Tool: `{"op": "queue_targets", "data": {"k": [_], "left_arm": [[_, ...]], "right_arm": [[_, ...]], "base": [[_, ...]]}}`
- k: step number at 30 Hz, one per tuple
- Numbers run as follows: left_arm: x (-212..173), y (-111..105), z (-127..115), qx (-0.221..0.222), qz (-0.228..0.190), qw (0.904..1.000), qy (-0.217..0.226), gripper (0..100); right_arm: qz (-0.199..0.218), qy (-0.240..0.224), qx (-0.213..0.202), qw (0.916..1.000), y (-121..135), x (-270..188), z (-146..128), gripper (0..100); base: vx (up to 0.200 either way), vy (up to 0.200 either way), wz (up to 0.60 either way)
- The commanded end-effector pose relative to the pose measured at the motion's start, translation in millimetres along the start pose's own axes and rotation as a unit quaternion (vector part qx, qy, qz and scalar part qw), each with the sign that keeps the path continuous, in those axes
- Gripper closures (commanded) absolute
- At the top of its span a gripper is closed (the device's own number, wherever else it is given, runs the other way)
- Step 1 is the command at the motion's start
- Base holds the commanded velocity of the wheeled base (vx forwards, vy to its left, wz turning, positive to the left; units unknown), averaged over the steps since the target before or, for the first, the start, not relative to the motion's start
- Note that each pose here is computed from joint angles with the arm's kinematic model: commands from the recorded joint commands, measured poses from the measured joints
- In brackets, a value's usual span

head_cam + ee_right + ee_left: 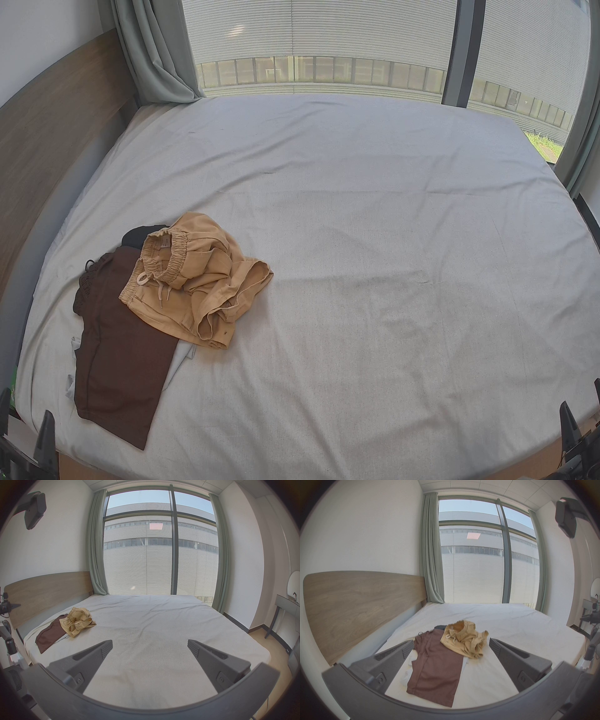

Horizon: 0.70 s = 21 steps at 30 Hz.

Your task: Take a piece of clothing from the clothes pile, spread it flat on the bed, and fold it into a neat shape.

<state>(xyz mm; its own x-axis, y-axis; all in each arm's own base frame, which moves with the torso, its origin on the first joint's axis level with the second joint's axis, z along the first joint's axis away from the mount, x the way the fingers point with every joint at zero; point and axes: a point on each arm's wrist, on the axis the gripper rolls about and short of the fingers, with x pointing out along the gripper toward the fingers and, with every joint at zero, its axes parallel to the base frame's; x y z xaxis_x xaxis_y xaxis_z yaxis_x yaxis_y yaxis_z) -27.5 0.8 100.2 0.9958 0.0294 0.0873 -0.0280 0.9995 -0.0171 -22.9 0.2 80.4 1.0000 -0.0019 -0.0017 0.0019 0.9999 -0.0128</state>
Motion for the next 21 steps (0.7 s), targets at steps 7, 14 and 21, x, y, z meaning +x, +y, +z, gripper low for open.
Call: {"op": "queue_targets", "data": {"k": [7,14,21], "left_arm": [[9.5,-0.5,14.8,-0.003,-0.032,0.9991,0.03,0],[18.2,-0.9,19.3,-0.001,-0.044,0.9975,0.055,0],[19.1,-1.0,30.3,-0.004,-0.049,0.9978,0.045,0]], "right_arm": [[0.0,0.004,-0.001,1.0,0.1,0.5,-4.2,0],[0.0,0.004,-0.001,1.0,0.1,0.5,-4.2,0],[0.0,0.004,-0.001,1.0,0.1,0.5,-4.2,0]], "base": [[0.0,0.0,0.0],[0.0,0.0,0.0],[0.0,0.0,0.0]]}}
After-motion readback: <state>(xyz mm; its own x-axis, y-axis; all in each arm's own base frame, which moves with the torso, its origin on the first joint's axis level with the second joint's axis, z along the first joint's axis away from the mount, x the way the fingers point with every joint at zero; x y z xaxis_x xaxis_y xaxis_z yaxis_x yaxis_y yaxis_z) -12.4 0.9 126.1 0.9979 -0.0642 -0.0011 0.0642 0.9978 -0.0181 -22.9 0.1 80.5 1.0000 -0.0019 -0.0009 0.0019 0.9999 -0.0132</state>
